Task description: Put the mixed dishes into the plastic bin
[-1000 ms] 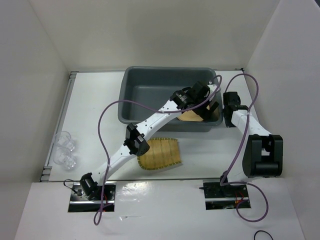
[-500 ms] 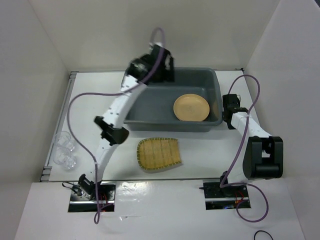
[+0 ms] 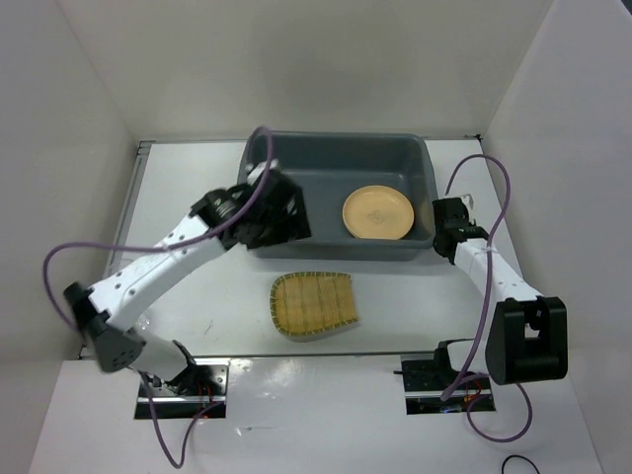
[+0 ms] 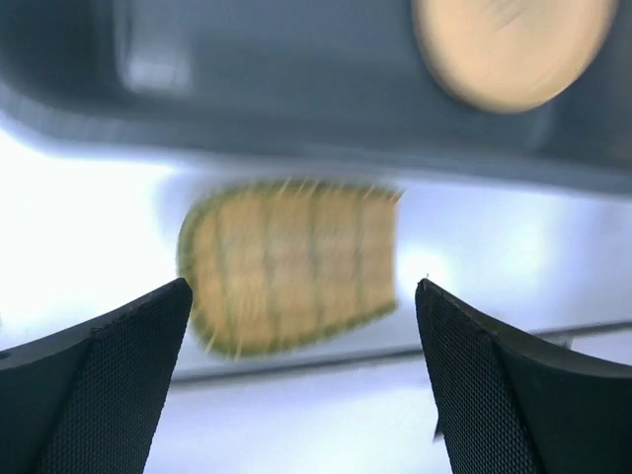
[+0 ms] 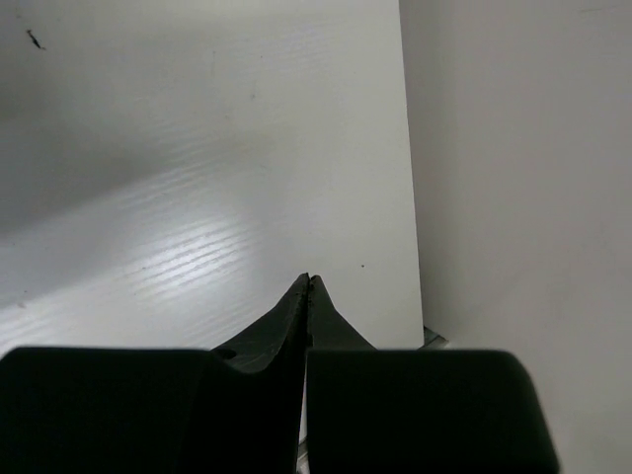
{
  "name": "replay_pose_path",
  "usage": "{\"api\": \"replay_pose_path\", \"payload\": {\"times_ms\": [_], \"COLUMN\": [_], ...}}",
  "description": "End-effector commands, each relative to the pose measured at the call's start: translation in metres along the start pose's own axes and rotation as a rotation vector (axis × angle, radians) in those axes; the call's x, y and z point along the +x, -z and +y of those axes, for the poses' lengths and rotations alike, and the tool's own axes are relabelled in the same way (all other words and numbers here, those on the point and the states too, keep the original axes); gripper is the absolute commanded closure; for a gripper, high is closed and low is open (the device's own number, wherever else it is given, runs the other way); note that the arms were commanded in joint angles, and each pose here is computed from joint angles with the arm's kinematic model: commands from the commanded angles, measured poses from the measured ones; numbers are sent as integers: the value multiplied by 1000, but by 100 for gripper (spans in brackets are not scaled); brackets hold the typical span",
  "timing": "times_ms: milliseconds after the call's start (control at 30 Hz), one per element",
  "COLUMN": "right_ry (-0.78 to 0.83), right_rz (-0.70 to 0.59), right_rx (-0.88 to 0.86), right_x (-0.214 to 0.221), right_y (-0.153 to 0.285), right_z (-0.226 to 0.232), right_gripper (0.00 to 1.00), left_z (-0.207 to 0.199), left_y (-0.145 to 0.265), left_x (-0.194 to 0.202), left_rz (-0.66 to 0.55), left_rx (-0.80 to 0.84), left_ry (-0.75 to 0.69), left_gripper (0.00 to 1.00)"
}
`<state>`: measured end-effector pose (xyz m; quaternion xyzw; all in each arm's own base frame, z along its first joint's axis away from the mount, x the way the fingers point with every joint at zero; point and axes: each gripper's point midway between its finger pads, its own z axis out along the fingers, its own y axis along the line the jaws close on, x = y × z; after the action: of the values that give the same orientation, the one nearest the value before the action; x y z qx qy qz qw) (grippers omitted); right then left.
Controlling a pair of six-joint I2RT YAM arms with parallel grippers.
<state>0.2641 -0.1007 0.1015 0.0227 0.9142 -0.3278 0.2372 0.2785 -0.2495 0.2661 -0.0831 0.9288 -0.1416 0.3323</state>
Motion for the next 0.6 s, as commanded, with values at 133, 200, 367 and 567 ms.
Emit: {"api": "replay_pose_path", "payload": {"times_ms": [133, 200, 367, 567], "right_ry": [-23, -11, -2, -9], "right_rz": [-77, -89, -120, -127], "right_rx": [85, 76, 74, 74], "right_x": [-12, -14, -20, -21], "right_y": [10, 13, 18, 20], "right_z": [1, 6, 13, 11], "right_gripper": [100, 100, 100, 100], "left_z": [29, 31, 35, 63], "left_y": [8, 0, -23, -58], "left_x": [78, 98, 145, 195], "left_rz": [152, 204, 342, 459], "left_rx": [146, 162, 210, 122], "left_ry": [267, 245, 217, 180], "left_gripper": [0, 0, 0, 0]}}
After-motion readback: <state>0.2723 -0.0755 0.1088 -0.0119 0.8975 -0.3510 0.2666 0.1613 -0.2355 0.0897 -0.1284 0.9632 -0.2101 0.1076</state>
